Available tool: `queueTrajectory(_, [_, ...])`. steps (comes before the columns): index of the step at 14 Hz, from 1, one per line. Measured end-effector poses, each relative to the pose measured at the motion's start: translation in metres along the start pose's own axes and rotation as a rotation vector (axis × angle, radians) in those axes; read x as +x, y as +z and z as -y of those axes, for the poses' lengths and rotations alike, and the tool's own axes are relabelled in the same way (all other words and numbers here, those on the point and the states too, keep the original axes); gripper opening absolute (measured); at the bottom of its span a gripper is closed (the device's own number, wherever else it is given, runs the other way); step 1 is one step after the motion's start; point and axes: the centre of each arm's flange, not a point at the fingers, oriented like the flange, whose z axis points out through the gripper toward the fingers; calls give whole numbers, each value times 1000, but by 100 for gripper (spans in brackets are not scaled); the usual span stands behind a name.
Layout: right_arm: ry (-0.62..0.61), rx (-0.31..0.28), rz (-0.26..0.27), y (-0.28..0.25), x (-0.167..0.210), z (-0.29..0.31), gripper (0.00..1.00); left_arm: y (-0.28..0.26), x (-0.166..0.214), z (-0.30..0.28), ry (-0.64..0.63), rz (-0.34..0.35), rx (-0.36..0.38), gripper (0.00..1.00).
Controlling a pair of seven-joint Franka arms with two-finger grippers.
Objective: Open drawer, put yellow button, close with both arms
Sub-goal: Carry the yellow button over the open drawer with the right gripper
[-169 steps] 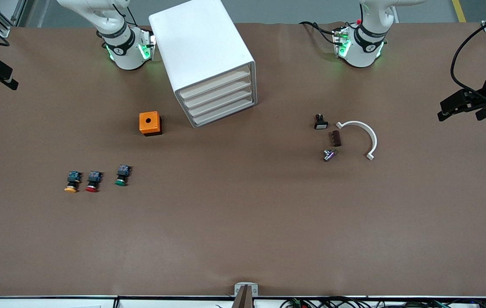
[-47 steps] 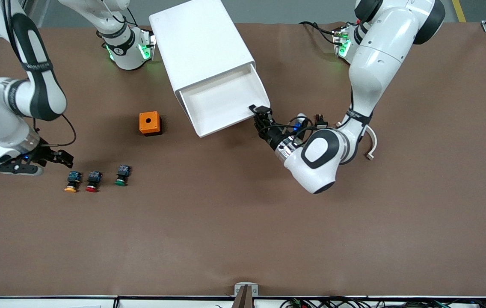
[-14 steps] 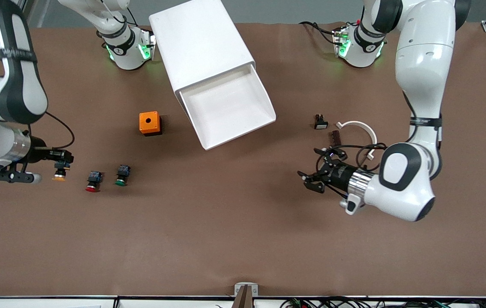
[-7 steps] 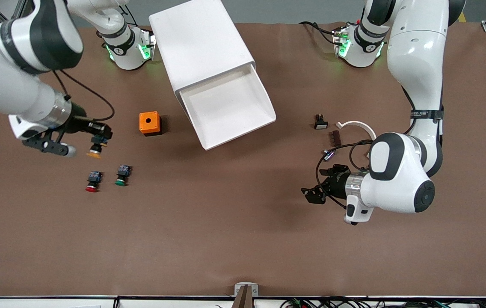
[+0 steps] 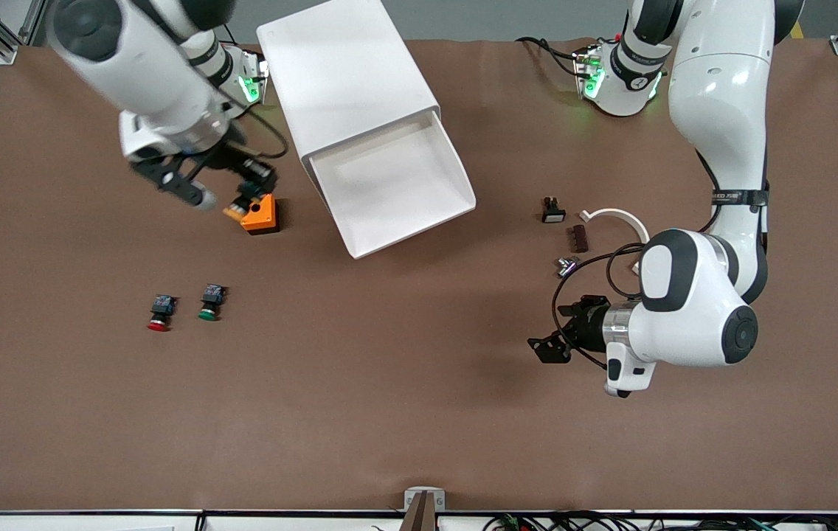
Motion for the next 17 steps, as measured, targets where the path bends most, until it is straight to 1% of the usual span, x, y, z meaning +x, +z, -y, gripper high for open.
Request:
queueTrajectory(2, [56, 10, -7, 5, -42, 19, 41, 0, 0, 0, 0, 0, 0, 100])
queueTrajectory(4, [89, 35, -15, 10, -76, 34, 41, 0, 0, 0, 0, 0, 0, 100])
queueTrajectory(6, [72, 51, -25, 22, -106, 49, 41, 0, 1, 1, 1, 0, 1, 100])
queueTrajectory(8, [32, 59, -45, 43, -129, 66, 41, 2, 1, 2, 8, 2, 4, 100])
queueTrajectory(11, [-5, 58, -63, 82, -143, 88, 41, 4, 2, 2, 16, 0, 4, 100])
queueTrajectory(17, [6, 8, -94, 131, -168, 115, 41, 9, -3, -2, 39, -33, 21, 100])
